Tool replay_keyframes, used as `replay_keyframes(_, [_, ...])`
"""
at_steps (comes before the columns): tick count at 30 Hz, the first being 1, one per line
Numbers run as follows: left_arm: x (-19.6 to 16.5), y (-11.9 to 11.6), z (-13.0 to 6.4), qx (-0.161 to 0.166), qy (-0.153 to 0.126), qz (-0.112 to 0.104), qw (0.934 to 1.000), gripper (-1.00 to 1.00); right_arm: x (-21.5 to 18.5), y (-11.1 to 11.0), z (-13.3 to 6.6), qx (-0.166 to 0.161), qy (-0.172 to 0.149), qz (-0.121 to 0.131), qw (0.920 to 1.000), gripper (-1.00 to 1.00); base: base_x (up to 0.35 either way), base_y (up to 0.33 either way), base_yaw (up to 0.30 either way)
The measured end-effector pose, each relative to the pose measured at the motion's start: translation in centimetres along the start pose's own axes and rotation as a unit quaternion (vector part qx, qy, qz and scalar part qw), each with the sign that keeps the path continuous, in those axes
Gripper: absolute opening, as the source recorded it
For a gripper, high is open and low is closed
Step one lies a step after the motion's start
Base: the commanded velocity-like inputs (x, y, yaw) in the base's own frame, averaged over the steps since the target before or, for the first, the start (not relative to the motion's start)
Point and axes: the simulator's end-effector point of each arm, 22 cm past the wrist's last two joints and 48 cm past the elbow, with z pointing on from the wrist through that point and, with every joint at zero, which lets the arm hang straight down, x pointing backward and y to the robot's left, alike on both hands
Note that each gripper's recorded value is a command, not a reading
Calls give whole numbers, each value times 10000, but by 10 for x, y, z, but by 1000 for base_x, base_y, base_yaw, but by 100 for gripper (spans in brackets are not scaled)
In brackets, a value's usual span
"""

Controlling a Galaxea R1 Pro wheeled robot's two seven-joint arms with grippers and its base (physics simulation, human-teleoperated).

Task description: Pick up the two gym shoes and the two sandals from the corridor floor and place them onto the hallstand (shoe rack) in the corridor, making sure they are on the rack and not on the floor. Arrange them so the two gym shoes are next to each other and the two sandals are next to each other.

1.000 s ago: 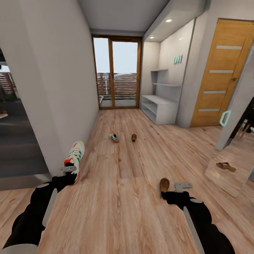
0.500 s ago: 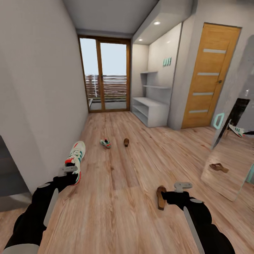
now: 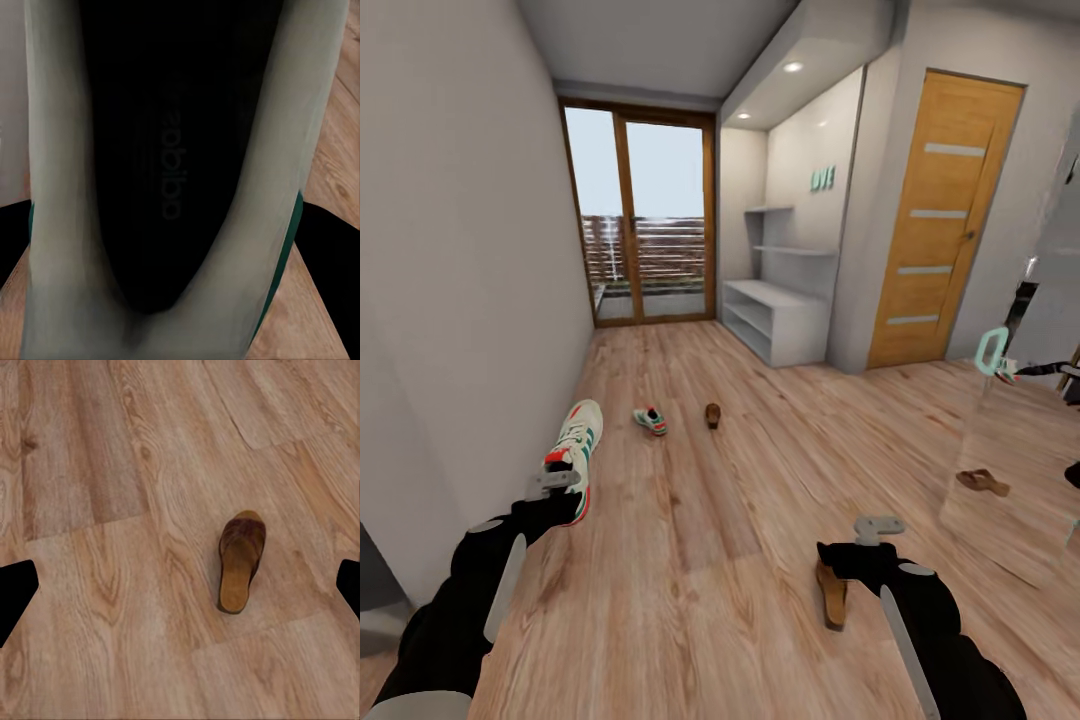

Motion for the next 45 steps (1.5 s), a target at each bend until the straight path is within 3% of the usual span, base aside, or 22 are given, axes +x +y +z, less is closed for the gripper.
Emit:
replay_keyframes(18, [0,-1,0,5,0,7,10000,-100,0,-1,0,-5,-1,34,10000,100,281,84,-2])
replay_keyframes(45, [-2,-1,-1,11,-18,3,10000,-100,-2,1,-1,-25,-19,25,10000,100,60,0,-285])
